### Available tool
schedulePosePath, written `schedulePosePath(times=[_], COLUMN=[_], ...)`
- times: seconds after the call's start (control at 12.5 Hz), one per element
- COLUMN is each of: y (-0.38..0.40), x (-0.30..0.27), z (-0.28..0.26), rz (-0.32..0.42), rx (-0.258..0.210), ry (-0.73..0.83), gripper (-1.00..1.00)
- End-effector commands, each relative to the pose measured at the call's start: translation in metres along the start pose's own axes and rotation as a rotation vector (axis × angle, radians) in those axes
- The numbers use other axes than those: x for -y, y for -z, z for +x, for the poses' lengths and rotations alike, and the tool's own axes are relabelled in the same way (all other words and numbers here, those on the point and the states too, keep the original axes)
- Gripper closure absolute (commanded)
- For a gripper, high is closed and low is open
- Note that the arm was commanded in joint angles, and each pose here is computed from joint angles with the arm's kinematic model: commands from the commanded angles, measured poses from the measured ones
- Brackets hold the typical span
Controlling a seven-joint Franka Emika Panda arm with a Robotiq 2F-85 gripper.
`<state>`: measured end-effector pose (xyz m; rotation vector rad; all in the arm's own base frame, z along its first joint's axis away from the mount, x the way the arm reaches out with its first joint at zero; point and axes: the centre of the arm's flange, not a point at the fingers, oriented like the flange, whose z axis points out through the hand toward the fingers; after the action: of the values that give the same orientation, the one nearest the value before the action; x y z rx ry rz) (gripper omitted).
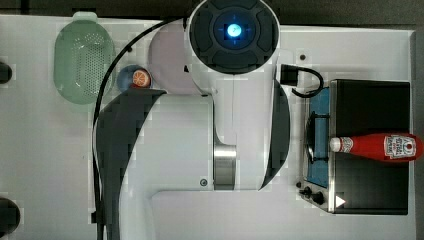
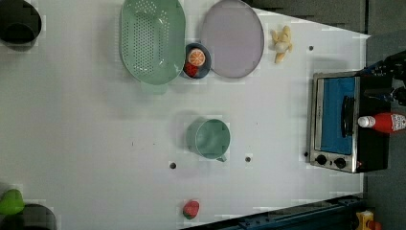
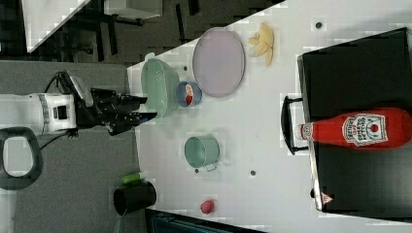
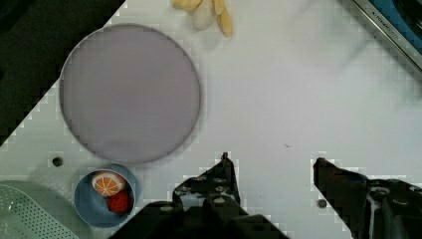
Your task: Pick Ketchup from oven and place it on table.
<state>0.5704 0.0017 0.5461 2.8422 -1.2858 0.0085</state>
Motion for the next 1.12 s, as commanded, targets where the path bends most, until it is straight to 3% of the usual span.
schedulePosePath(times=[0.08,0.16,0.24,0.56,1.12], y=[0.105,0.105,0.103,0.088,0.002], x=[-0.122,-0.122,-0.125,-0.143,-0.226], z=[-0.093,-0.092,-0.087,-0.039,0.110], rz=[-0.013,-0.013,-0.016,0.020,0.062], rx=[0.074,0.074,0.075,0.075,0.052], ry=[-0.007,-0.008,-0.018,-0.110,-0.428], gripper=[-0.48,-0.85,-1.00,-1.00,-1.00])
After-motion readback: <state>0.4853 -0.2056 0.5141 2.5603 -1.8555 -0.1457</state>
